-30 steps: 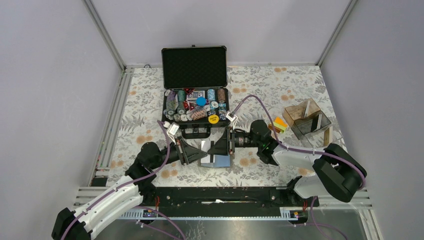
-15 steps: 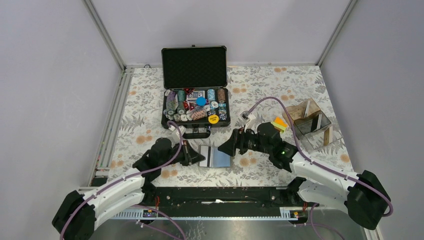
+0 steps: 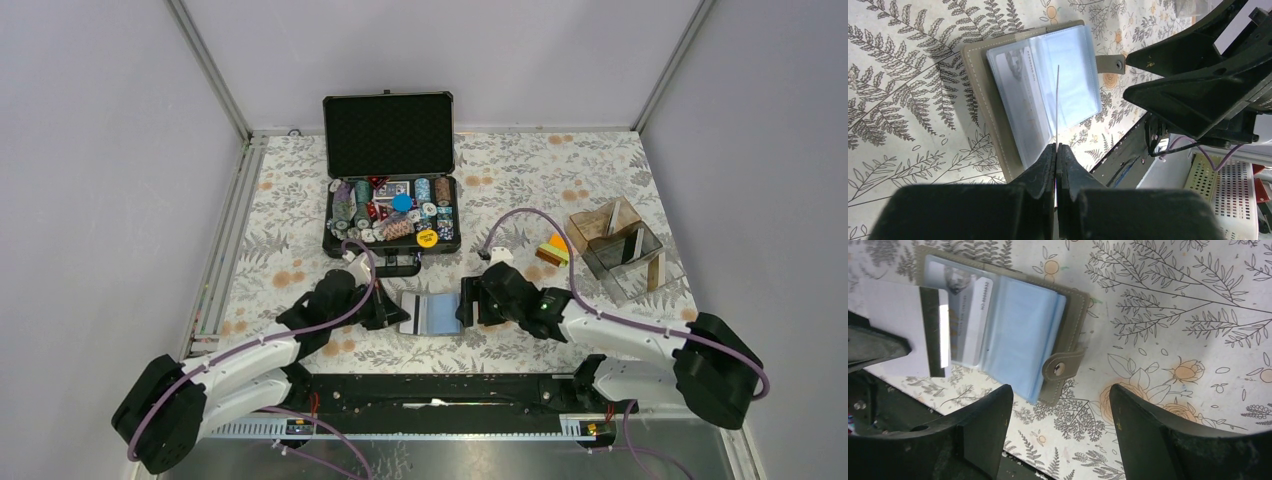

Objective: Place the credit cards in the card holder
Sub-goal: Insert the credit card into the card holder.

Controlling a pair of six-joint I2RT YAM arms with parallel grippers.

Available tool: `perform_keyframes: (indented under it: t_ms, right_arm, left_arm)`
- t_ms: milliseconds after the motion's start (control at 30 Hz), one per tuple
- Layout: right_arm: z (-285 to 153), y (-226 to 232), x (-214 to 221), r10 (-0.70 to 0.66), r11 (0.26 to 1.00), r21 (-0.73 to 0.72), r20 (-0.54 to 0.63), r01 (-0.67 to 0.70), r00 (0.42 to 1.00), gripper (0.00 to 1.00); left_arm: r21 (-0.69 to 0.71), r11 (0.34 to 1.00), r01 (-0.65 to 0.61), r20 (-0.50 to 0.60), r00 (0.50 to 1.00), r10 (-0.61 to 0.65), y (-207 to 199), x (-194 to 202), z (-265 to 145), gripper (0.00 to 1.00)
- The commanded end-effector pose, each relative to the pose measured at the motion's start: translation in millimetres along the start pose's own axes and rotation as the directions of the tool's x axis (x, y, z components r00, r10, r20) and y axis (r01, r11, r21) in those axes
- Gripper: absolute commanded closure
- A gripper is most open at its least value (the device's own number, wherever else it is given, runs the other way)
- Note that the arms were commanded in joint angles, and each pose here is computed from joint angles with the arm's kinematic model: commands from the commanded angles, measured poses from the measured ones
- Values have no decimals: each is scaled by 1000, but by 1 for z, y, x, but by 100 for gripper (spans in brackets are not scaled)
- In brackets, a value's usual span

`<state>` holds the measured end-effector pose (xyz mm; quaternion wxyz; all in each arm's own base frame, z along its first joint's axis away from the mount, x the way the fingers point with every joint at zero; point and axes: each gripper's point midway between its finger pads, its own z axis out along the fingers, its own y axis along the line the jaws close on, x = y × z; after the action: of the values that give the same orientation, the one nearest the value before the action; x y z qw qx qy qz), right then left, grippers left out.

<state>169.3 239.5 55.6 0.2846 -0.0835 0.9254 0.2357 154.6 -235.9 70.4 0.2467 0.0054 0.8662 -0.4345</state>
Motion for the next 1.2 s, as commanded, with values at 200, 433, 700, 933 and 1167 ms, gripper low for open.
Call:
perform_keyframes:
  t_ms: [200, 433, 700, 933, 1167]
  right_arm:
    - [12, 17, -20, -3, 999, 41, 55, 0, 998, 23]
    - [21, 4, -20, -1, 994, 113, 70, -7, 998, 35]
    - [39, -1, -9, -12, 991, 134, 38, 7, 999, 43]
    - [45, -9, -1, -14, 986, 166, 16, 11, 1000, 49]
    - [47, -13, 3, -11, 984, 177, 5, 10, 1000, 58]
  left_arm:
    - [42, 999, -1, 62, 998, -2, -20, -23, 7, 100]
    - [70, 997, 27, 46, 998, -31, -24, -24, 17, 100]
    - [95, 992, 86, 38, 995, -90, -24, -23, 30, 100]
    - [69, 993, 95, 23, 995, -97, -14, -18, 37, 100]
    - [43, 990, 137, 8, 991, -137, -5, -13, 42, 100]
